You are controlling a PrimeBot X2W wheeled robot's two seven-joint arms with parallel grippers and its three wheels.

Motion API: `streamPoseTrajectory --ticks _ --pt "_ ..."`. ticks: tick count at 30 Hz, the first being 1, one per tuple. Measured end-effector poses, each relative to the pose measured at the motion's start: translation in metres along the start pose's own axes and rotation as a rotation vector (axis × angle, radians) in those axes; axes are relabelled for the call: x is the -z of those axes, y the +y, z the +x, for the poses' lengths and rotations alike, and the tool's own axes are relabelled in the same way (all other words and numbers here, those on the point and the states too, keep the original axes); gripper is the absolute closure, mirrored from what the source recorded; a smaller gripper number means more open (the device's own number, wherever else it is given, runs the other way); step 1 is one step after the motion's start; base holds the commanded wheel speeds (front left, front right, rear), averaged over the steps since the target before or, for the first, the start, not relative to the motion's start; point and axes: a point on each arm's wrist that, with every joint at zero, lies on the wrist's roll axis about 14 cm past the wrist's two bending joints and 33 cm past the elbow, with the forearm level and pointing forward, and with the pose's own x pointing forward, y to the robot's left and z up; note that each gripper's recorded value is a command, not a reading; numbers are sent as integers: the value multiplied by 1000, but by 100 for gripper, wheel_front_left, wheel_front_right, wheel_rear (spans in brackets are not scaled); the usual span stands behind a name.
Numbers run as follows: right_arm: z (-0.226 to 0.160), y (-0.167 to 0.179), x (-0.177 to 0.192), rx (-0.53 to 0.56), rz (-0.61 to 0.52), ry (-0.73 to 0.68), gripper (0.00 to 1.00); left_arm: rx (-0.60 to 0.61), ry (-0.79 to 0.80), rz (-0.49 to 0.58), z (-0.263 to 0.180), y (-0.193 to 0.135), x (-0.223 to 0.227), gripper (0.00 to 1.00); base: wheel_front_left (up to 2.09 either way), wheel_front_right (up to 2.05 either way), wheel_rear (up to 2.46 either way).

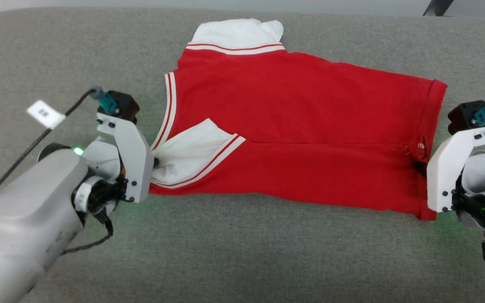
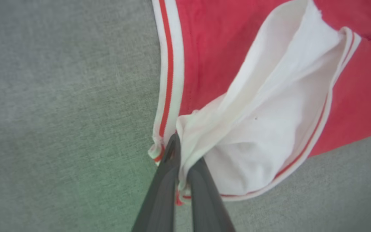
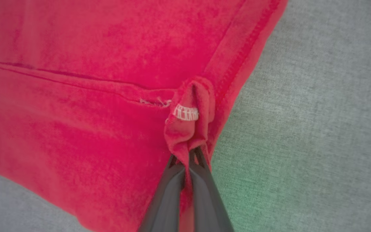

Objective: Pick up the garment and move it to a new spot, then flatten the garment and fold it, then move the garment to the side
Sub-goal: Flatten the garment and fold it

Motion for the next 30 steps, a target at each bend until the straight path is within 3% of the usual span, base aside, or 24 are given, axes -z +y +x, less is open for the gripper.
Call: streamPoseTrajectory --ticks 1,5,7,8,9,21,30 --pt "2 0 1 -1 0 7 100 0 35 -7 3 1 4 95 0 0 0" --pt "8 2 -1 -5 -3 15 100 4 123 -14 8 3 8 95 0 0 0" --pt "10 2 -2 -3 -2 18 100 6 145 -9 10 4 6 65 0 0 0" --pt "12 2 -3 -4 -1 16 100 4 148 -14 11 5 4 40 0 0 0" --pt "13 2 -3 -2 -1 17 100 1 146 -14 12 6 1 0 0 0 0" --pt "20 4 -7 -2 -2 36 100 -56 71 6 1 23 -41 0 0 0 0" --pt "24 1 -3 26 2 101 100 -60 60 -7 -10 25 -42 0 0 0 0"
